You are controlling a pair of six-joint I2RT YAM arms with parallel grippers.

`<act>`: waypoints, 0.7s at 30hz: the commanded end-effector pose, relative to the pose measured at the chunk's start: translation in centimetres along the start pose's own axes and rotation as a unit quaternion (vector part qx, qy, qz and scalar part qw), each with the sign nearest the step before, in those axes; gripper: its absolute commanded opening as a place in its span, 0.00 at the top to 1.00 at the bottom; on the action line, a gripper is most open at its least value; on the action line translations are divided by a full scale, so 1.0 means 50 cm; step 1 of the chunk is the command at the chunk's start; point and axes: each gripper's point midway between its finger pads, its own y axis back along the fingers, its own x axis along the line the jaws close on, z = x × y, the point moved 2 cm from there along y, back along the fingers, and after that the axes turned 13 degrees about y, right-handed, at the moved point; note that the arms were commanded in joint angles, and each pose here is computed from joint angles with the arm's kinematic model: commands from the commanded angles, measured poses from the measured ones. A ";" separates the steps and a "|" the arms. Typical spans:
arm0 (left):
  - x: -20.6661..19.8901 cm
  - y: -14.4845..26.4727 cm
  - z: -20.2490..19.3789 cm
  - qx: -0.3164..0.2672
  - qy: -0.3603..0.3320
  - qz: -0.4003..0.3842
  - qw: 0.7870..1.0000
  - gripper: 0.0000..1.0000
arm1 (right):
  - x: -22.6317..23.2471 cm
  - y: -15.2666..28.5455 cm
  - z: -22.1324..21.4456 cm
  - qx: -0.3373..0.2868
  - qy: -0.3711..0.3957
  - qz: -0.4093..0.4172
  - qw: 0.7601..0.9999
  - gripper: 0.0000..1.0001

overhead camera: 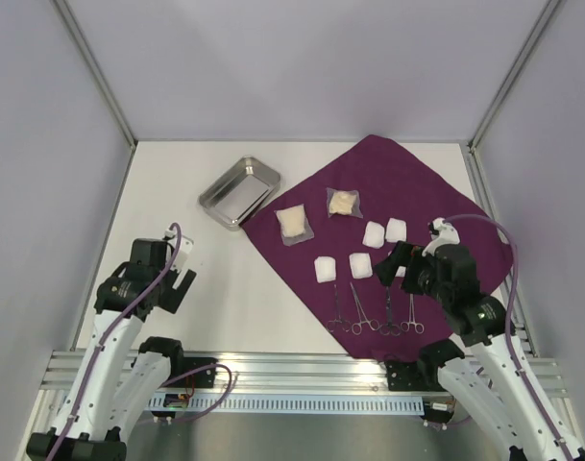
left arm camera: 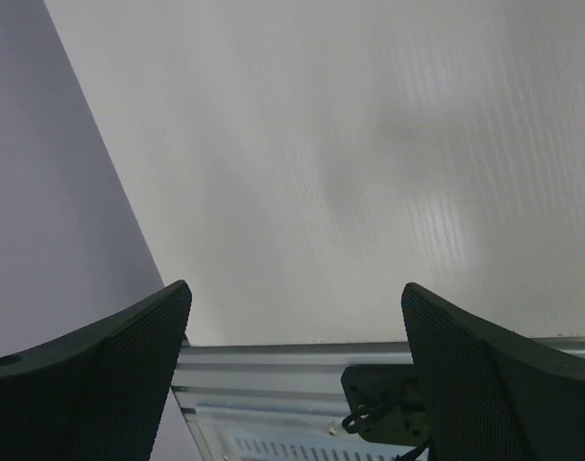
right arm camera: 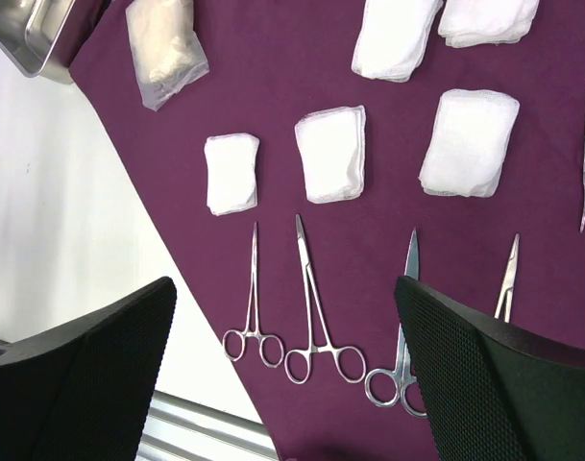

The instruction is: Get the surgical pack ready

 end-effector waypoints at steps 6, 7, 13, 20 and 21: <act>0.018 0.033 0.018 -0.042 0.024 0.020 0.999 0.00 | 0.042 0.028 0.055 -0.046 0.010 0.053 0.997 0.00; 0.016 0.042 0.024 -0.046 0.021 0.010 0.999 0.00 | 0.054 0.037 0.074 -0.054 0.012 0.065 0.996 0.00; 0.002 0.095 0.048 -0.053 0.022 -0.040 0.998 0.00 | 0.091 0.043 0.117 -0.040 -0.003 0.097 0.994 0.07; -0.034 0.119 0.071 -0.071 0.009 -0.111 0.991 0.07 | 0.062 0.017 0.115 -0.037 -0.005 0.052 0.998 0.31; -0.039 0.120 0.075 -0.073 0.005 -0.120 0.990 0.08 | 0.062 0.016 0.117 -0.038 -0.001 0.052 0.998 0.33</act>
